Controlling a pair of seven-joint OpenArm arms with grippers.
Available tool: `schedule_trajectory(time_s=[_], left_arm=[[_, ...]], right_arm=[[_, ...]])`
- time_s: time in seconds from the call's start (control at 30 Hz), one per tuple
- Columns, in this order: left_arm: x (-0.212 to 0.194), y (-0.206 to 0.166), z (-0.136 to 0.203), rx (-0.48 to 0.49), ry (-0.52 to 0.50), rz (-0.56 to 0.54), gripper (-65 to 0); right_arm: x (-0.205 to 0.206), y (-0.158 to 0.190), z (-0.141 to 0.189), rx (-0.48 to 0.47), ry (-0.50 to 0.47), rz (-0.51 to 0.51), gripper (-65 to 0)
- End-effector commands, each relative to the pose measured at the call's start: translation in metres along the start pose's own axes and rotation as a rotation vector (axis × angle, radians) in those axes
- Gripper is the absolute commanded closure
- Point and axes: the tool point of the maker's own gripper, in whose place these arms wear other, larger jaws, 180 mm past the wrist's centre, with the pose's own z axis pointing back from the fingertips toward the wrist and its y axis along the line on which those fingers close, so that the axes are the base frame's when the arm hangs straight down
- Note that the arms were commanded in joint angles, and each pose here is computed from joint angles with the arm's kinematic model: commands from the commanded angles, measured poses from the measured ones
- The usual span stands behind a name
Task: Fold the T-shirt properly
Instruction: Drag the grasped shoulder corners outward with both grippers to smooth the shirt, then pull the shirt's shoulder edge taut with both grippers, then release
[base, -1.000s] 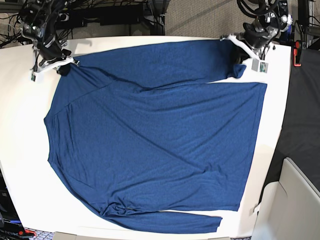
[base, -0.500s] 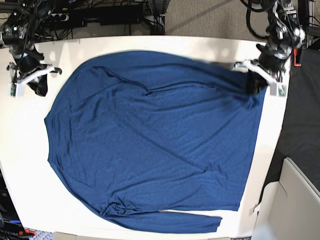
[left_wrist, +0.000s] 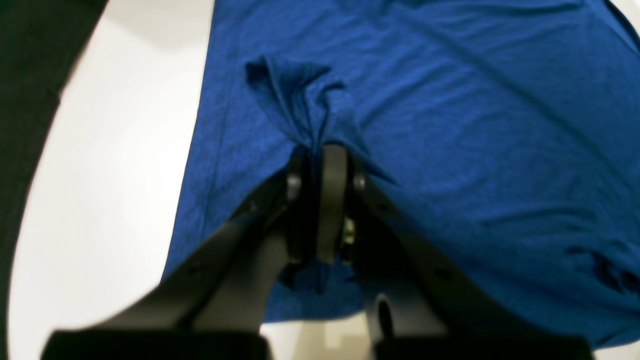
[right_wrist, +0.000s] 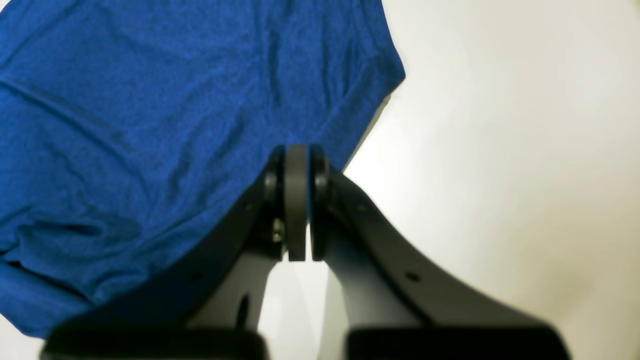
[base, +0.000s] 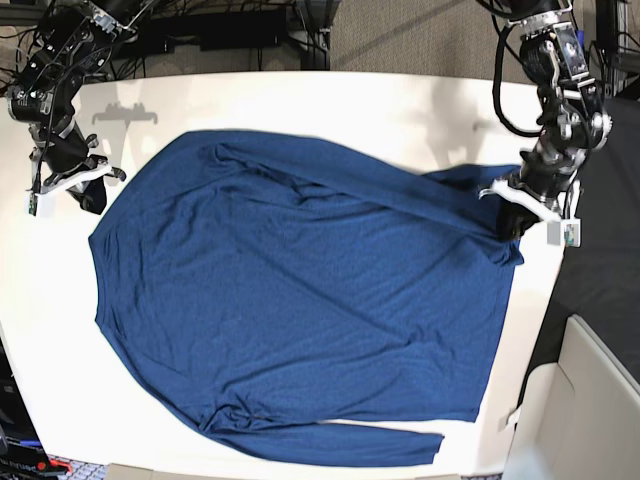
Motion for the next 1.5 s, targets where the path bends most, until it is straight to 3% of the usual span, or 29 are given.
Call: schedule_trajectory(time_s=[0.0, 0.2, 0.3, 0.5, 0.57, 0.87, 1.13, 1.2, 1.33, 1.47], left_arm=[[0.015, 0.001, -0.001, -0.007, -0.044, -0.003, -0.2], [-0.007, 0.012, -0.015, 0.002, 0.025, 0.054, -0.6], [-0.012, 0.013, -0.015, 0.002, 0.037, 0.059, -5.3], [-0.028, 0.016, -0.010, 0.011, 0.071, 0.062, -21.7], [-0.028, 0.015, -0.010, 0.010, 0.071, 0.063, -23.8], [-0.028, 0.015, -0.011, 0.010, 0.071, 0.064, -24.0], [-0.029, 0.013, -0.011, 0.006, 0.071, 0.068, -24.0], [-0.029, 0.013, -0.011, 0.006, 0.071, 0.068, -24.0], [-0.030, 0.013, -0.011, 0.007, 0.073, 0.068, -24.0], [-0.036, 0.015, -0.009, 0.011, 0.085, 0.070, -24.0]], right_arm=[[0.019, 0.001, 0.002, 0.008, -0.060, 0.015, -0.2], [0.010, -0.001, 0.005, 0.002, -0.036, 0.018, -0.6], [-0.006, -0.004, 0.010, -0.003, 0.002, 0.013, -2.0], [-0.037, 0.004, 0.020, 0.061, 0.087, -0.056, -26.3], [-0.039, 0.008, 0.021, 0.078, 0.094, -0.068, -28.9], [-0.066, 0.027, -0.011, 0.138, 0.177, -0.159, -28.5], [-0.071, 0.055, -0.035, 0.162, 0.216, -0.140, -28.0], [-0.069, 0.061, -0.039, 0.167, 0.214, -0.134, -23.1], [-0.062, 0.063, -0.045, 0.154, 0.208, -0.112, -2.5], [-0.045, 0.062, -0.047, 0.154, 0.173, -0.097, -0.2]])
